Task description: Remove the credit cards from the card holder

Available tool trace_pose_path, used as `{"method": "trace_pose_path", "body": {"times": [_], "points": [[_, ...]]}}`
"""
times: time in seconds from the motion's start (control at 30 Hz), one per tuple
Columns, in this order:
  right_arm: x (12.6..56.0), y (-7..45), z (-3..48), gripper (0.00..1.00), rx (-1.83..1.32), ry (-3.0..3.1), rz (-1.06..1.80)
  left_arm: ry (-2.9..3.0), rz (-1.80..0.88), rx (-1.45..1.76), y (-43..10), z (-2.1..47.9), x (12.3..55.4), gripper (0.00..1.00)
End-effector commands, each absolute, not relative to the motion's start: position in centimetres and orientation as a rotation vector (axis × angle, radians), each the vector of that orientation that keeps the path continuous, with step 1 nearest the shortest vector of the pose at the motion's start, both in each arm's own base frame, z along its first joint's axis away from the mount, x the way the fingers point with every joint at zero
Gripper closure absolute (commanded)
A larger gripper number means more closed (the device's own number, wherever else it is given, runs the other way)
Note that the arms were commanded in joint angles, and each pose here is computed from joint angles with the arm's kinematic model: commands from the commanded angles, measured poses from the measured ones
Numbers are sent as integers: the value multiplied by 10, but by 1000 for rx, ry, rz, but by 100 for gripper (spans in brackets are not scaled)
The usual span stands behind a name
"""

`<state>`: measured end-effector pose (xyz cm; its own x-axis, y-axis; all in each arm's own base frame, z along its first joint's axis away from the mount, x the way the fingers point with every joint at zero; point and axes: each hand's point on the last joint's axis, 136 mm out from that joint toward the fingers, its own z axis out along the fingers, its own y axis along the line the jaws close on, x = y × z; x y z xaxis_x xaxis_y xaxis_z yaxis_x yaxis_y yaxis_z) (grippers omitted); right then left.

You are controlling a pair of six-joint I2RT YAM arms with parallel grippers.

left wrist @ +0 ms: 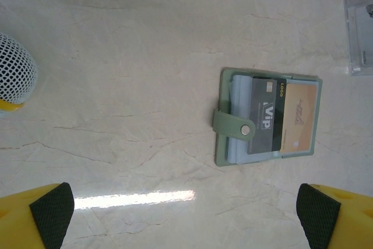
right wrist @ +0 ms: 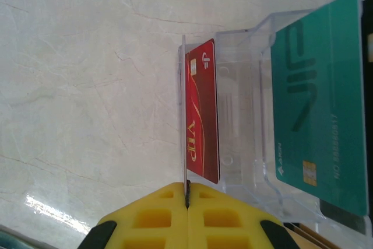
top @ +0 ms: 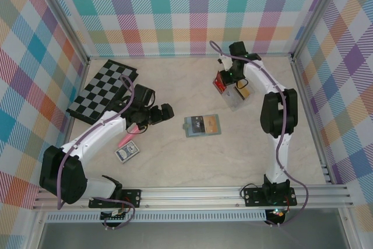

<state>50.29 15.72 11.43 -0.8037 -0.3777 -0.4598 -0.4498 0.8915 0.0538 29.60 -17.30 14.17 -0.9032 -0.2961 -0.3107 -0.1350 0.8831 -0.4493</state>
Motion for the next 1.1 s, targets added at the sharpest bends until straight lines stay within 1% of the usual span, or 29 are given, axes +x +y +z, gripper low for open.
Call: {"method": "trace_pose_path", "body": {"times": [0.0, 0.17, 0.5, 0.6, 0.67, 0.77, 0.93, 1.07], "points": [[508, 166, 114, 100, -655, 2598, 260, 2679, -636, -331, -174, 141, 298, 0], [516, 162, 103, 100, -659, 2613, 215, 2685, -640, -331, -174, 140, 297, 0], [517, 153, 88, 100, -707, 2636, 129, 2697, -652, -327, -177, 137, 296, 0], [517, 153, 86, 94, -721, 2637, 128, 2697, -658, -326, -178, 138, 297, 0], [518, 152, 85, 85, -713, 2645, 124, 2698, -662, -324, -179, 137, 298, 0], [518, 153, 90, 77, -686, 2655, 133, 2699, -669, -322, -180, 138, 298, 0], [513, 159, 121, 73, -604, 2620, 213, 2697, -686, -320, -182, 139, 299, 0], [499, 167, 158, 64, -491, 2573, 327, 2694, -708, -313, -185, 140, 298, 0]]}}
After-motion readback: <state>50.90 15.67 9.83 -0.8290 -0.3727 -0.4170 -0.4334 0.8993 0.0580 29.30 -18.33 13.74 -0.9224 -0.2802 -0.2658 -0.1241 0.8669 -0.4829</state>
